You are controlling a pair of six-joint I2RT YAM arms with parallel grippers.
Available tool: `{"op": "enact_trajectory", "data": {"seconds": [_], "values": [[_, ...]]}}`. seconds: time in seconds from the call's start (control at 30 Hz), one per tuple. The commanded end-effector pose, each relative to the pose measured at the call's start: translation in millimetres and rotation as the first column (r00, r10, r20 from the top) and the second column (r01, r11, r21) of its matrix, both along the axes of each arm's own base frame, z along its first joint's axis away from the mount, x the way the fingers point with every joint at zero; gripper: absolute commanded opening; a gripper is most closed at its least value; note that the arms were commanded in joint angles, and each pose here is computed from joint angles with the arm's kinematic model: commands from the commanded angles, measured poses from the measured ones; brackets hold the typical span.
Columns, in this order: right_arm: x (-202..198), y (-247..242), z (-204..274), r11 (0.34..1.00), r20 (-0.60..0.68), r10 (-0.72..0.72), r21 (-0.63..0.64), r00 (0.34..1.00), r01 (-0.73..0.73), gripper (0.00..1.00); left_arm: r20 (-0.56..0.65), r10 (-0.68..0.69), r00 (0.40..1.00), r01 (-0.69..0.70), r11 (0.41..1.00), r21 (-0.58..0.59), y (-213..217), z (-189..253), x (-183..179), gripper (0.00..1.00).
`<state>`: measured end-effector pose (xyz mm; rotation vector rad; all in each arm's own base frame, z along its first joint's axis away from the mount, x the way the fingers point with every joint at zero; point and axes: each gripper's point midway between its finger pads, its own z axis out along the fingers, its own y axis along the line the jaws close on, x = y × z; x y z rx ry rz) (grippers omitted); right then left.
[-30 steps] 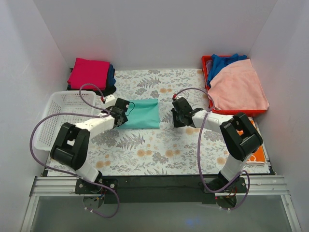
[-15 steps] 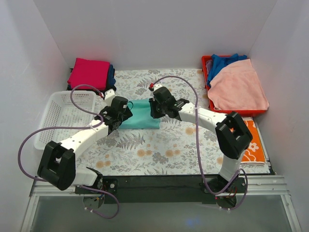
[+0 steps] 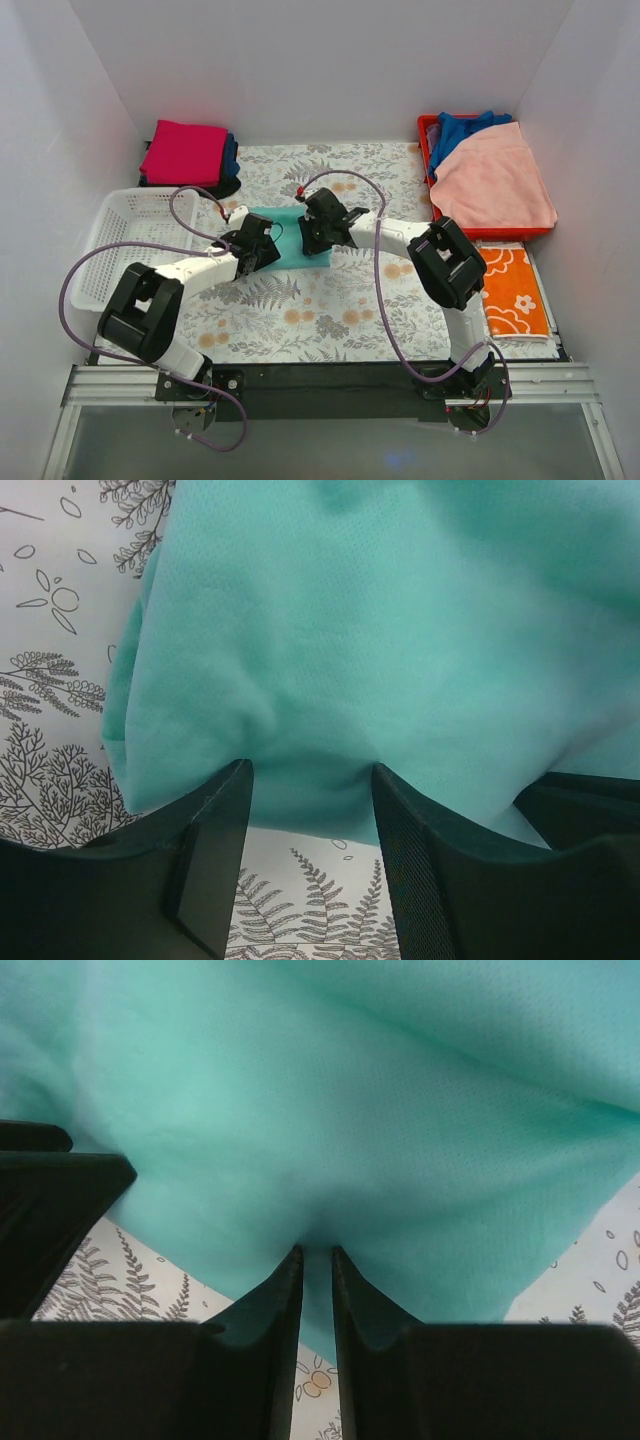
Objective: Fold and stack the t-shirts
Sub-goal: Smooth out wrinkles on the folded tshirt
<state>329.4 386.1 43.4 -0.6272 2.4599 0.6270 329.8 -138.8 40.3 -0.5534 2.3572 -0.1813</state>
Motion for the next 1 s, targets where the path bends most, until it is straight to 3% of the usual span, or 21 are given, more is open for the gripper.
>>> {"op": "enact_trajectory", "data": {"seconds": [0.0,0.23,0.53,0.77,0.97], "values": [[-12,-16,-16,0.999,-0.015,-0.018,-0.040,1.000,0.017,0.23,-0.030,0.035,0.999,-0.034,0.999,0.037,14,-11,-13,0.49],[-41,-65,-46,0.984,-0.053,-0.097,-0.157,0.994,0.087,0.22,-0.111,0.091,0.990,-0.082,0.993,0.087,35,-32,-45,0.49],[-84,-112,-61,0.967,-0.092,-0.139,-0.226,0.986,0.115,0.19,-0.092,0.086,0.992,-0.082,0.996,0.047,35,-17,-68,0.49],[-78,-105,-17,0.979,-0.003,-0.138,-0.154,0.990,0.136,0.19,0.058,0.076,0.995,-0.077,0.997,0.003,32,37,-55,0.48],[-38,-78,48,0.986,0.143,-0.144,-0.064,0.979,0.155,0.22,0.174,0.074,0.982,-0.078,0.997,0.016,25,86,-19,0.50]]}}
